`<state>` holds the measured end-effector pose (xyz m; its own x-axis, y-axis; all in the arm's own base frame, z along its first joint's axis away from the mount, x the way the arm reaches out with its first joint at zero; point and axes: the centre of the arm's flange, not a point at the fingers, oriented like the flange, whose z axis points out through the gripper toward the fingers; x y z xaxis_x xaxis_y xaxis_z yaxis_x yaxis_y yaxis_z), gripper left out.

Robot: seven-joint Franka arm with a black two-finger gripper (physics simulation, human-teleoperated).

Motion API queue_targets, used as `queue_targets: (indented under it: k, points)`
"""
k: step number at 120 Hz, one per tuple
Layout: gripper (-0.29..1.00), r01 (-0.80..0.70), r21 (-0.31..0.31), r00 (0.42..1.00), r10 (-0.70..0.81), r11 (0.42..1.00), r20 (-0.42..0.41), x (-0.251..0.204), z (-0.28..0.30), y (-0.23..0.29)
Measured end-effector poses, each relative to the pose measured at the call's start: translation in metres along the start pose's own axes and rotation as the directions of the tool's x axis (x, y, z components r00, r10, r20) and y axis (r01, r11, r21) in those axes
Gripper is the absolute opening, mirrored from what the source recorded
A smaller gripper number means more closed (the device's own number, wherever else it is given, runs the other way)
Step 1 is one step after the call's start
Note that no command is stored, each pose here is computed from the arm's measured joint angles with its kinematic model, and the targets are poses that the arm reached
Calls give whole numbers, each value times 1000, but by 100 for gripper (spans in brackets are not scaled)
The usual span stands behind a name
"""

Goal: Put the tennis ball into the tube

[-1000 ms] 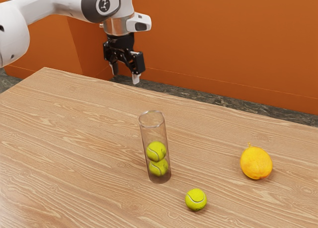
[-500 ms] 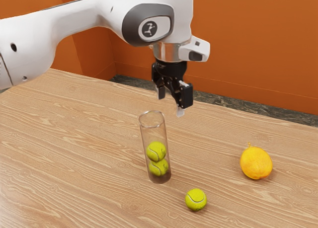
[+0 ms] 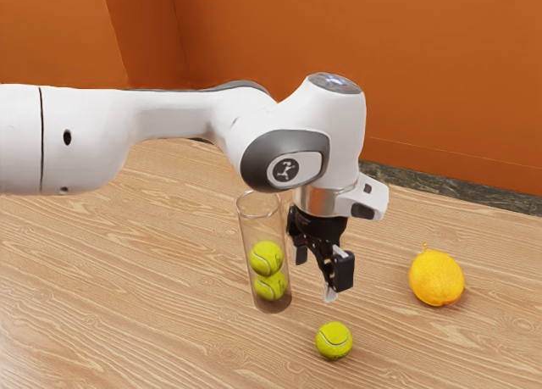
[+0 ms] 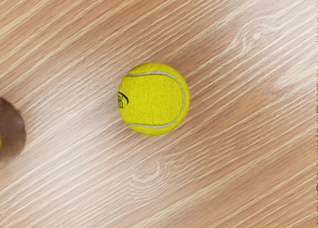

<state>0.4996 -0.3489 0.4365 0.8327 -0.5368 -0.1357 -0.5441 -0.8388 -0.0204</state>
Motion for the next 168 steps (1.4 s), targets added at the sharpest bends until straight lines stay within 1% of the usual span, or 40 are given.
queue_targets:
  k: [26,38,54,73,85,118,139,168]
  points:
    - [70,8,-41,1000,-8,999,-7,0,69,11]
    - [70,9,-51,999,-11,999,-32,-5,98,13]
    - [70,-2,-62,995,-4,998,-101,0,108,21]
    - [70,-6,-67,991,-3,998,-131,13,120,18]
    - [70,-4,-61,992,-4,998,-127,20,120,9]
    - [70,-22,-56,997,19,998,-69,33,147,-3]
    - [70,-32,-51,997,28,998,-68,43,150,-15]
    - [70,-57,-55,998,55,997,-41,53,176,-18]
